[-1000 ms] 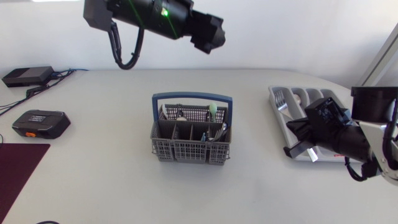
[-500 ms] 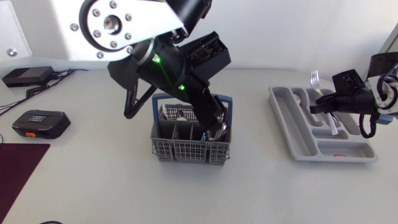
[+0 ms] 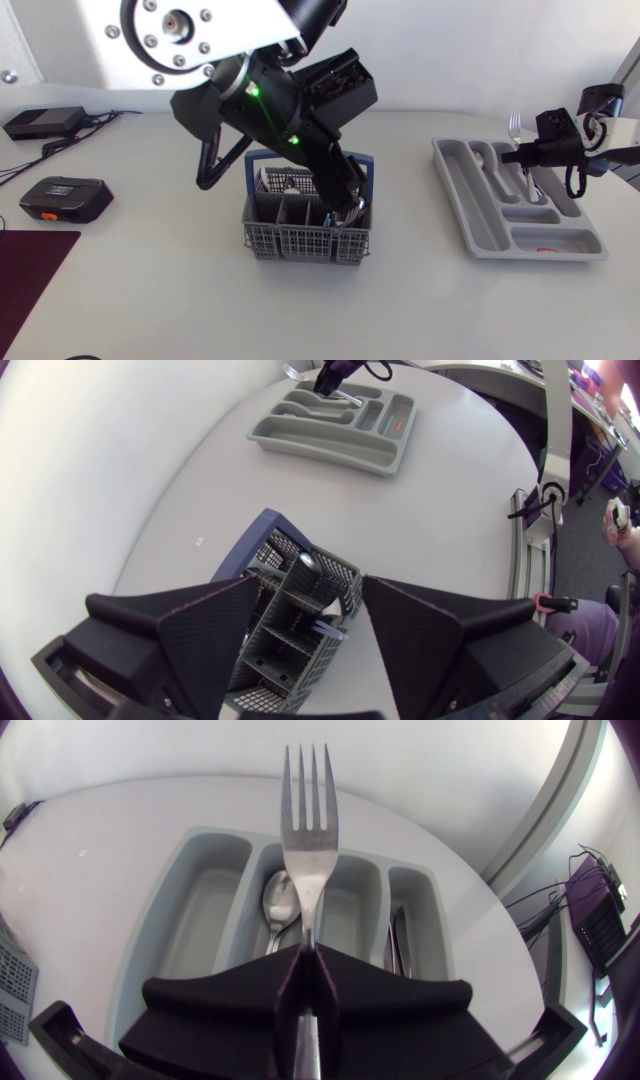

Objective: Unload the cutlery basket into the drawer organizer.

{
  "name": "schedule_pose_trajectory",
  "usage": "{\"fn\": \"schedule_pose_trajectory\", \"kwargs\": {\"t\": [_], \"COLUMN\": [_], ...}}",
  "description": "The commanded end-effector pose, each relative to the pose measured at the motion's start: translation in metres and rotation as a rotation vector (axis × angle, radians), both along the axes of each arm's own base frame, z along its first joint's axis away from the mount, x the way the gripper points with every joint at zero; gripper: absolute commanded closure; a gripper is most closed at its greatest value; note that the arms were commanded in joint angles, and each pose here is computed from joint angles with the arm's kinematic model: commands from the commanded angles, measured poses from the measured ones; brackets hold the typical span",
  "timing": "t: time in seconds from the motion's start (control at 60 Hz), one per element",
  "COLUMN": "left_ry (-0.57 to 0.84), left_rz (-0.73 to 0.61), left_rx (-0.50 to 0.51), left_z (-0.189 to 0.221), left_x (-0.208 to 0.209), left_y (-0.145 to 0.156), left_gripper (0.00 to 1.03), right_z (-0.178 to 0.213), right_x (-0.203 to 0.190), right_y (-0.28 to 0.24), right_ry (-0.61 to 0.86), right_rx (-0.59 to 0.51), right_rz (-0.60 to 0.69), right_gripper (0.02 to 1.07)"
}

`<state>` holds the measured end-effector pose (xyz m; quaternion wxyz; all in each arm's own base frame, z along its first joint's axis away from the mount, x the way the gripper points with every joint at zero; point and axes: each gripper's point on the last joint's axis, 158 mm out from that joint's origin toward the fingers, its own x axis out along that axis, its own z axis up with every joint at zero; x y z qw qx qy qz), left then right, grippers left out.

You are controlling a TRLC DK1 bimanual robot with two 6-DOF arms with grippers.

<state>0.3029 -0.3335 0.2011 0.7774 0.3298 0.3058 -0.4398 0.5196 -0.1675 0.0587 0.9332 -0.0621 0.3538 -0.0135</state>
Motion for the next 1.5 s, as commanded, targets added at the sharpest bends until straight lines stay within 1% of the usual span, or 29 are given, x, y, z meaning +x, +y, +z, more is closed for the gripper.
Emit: {"fn": "schedule_pose_trajectory", "kwargs": {"t": [0.0, 0.117, 0.3, 0.85, 1.15, 1.3, 1.4, 1.45, 1.483], "left_ry": [-0.003, -0.003, -0.008, 0.007, 0.019, 0.028, 0.035, 0.039, 0.041], "left_rz": [-0.031, -0.040, -0.047, -0.056, -0.054, -0.060, -0.072, -0.074, -0.077], "left_rx": [0.027, 0.033, 0.037, 0.048, 0.054, 0.062, 0.069, 0.075, 0.077], "left_z": [-0.004, -0.006, -0.006, -0.011, -0.016, -0.021, -0.025, -0.028, -0.029], "left_x": [-0.004, -0.007, -0.008, -0.014, -0.021, -0.025, -0.030, -0.032, -0.033], "left_y": [-0.002, -0.001, 0.000, 0.001, 0.007, 0.007, 0.005, 0.006, 0.006], "left_gripper": [0.31, 0.31, 0.31, 0.31, 0.31, 0.31, 0.31, 0.31, 0.31], "right_z": [-0.016, -0.026, -0.031, -0.045, -0.077, -0.090, -0.092, -0.089, -0.086], "right_x": [0.005, 0.009, 0.015, 0.035, 0.030, 0.028, 0.027, 0.024, 0.023], "right_y": [-0.012, -0.021, -0.035, -0.048, -0.049, -0.053, -0.053, -0.052, -0.051], "right_ry": [0.021, 0.035, 0.033, 0.041, 0.093, 0.118, 0.124, 0.125, 0.122], "right_rx": [0.037, 0.034, 0.039, 0.041, 0.042, 0.028, 0.027, 0.028, 0.027], "right_rz": [-0.046, -0.072, -0.103, -0.127, -0.136, -0.152, -0.156, -0.157, -0.157], "right_gripper": [1.01, 1.01, 1.01, 1.01, 1.01, 0.98, 0.82, 0.64, 0.58]}}
